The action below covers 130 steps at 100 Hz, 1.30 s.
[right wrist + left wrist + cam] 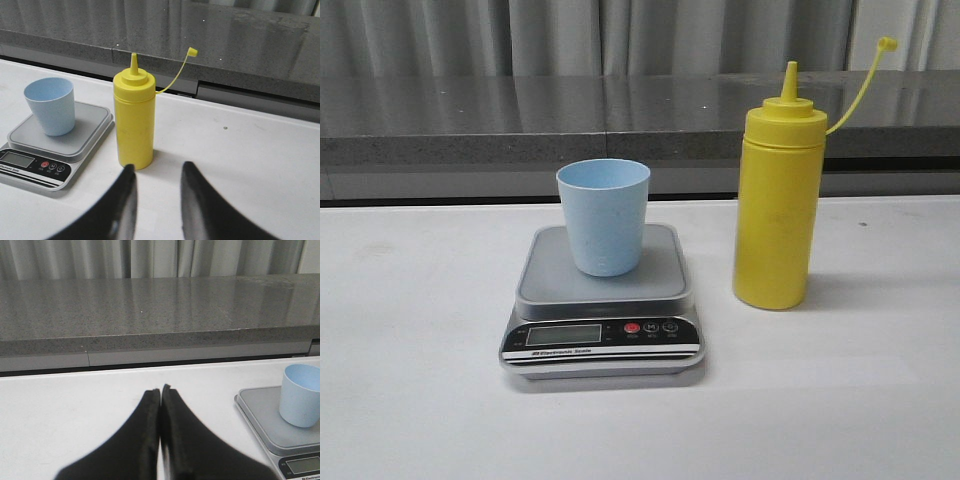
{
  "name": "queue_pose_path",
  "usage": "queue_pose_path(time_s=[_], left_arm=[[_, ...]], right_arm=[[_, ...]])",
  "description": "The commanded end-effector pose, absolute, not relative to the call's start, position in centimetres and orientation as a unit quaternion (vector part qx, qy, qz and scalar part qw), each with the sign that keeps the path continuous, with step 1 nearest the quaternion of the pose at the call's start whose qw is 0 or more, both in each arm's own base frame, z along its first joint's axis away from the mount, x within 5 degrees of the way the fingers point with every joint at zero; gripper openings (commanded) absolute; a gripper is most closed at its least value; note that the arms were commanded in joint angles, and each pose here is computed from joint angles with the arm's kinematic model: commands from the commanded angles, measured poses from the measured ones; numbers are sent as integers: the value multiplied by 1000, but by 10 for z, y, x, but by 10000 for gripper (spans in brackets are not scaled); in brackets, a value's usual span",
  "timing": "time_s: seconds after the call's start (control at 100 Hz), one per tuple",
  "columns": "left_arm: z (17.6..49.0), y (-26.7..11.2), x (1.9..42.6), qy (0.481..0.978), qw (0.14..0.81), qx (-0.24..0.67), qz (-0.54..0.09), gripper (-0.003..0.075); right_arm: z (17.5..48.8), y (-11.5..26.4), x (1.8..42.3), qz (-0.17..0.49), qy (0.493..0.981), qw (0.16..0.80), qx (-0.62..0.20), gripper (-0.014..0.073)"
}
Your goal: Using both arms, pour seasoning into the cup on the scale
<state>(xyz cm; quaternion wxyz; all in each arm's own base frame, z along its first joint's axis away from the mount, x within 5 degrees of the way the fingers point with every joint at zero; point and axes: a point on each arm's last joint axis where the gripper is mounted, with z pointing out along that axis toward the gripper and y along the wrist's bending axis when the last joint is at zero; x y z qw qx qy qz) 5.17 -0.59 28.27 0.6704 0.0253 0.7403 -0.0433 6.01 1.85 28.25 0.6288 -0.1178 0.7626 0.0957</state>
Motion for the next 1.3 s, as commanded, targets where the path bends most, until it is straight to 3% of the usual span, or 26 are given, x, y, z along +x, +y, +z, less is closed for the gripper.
queue_pose_path(time_s=[0.0,0.05,1.0,1.29], left_arm=[[298,-6,52,708,704,17,-51,-20],[298,-6,52,708,704,17,-51,-20],[298,-6,52,708,704,17,-51,-20],[298,-6,52,708,704,17,-52,-20]], right_arm=[[301,18,60,93,728,669,-117,-6],[302,18,60,93,725,672,-117,-72],[297,18,61,88,726,672,-120,-67],[281,7,45,50,694,715,-72,-67]])
